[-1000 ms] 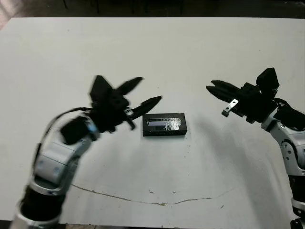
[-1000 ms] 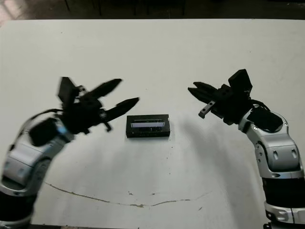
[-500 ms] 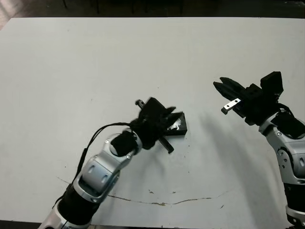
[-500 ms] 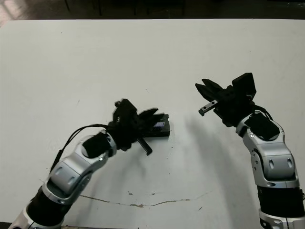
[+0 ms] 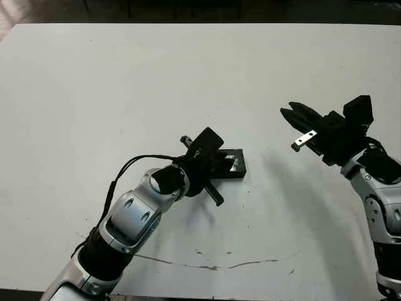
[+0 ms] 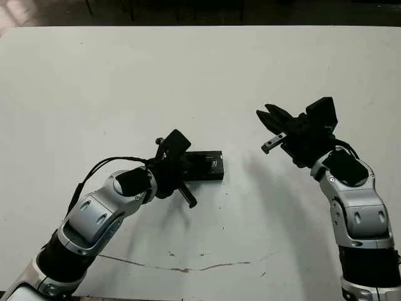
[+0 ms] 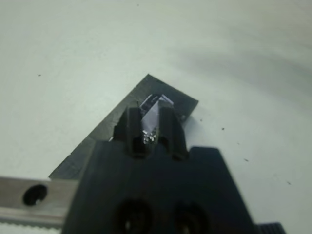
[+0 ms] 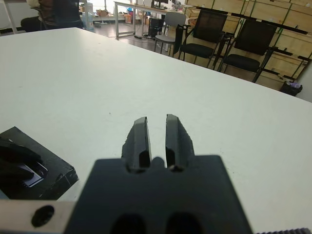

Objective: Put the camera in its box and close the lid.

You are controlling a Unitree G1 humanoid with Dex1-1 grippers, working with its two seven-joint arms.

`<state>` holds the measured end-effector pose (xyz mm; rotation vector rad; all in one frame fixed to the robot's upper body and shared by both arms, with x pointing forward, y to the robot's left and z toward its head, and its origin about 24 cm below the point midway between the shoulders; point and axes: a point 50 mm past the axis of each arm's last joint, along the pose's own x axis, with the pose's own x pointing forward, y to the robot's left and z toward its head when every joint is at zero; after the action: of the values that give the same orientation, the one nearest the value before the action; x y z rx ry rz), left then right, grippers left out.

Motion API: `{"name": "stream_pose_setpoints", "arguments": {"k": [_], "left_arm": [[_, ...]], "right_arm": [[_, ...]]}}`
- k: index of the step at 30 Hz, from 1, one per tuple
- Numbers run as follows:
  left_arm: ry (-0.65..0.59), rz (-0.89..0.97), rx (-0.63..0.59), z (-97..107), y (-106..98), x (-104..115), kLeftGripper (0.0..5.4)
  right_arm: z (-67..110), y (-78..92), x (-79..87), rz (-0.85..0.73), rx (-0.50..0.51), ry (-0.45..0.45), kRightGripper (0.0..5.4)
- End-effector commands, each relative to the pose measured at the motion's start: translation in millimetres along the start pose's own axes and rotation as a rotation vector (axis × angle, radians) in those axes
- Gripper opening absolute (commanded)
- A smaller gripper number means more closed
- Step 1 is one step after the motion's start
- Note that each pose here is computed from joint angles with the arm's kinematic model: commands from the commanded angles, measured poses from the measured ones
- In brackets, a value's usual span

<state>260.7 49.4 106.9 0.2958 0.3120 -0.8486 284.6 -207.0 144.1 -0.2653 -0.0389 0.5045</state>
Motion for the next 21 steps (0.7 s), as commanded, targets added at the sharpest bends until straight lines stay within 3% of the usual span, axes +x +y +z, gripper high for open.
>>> {"name": "stream_pose_setpoints", "arguments": {"k": [1, 6, 11, 16, 21], "left_arm": [[0.067, 0.032, -0.081, -22.0, 8.3, -9.9, 0.01], [-0.169, 0.134, -0.069, -1.3, 28.5, -34.3, 0.01], [-0.368, 0.395, -0.096, 12.2, 68.6, -68.8, 0.01], [-0.485, 0.634, -0.132, 8.0, 106.6, -98.9, 0.01], [-0.516, 0.758, -0.188, -1.3, 129.1, -105.0, 0.01]], "right_arm": [[-3.8, 1.6, -3.2, 0.004, -0.003, 0.025, 0.00], [-3.6, 0.9, -4.0, -0.003, 0.020, 0.008, 0.00], [-0.4, 1.6, -4.0, -0.039, 0.026, -0.018, 0.00], [0.2, 4.1, 0.2, -0.060, 0.076, -0.058, 0.00], [4.6, 2.9, 10.4, -0.118, 0.089, -0.084, 0.00]]}}
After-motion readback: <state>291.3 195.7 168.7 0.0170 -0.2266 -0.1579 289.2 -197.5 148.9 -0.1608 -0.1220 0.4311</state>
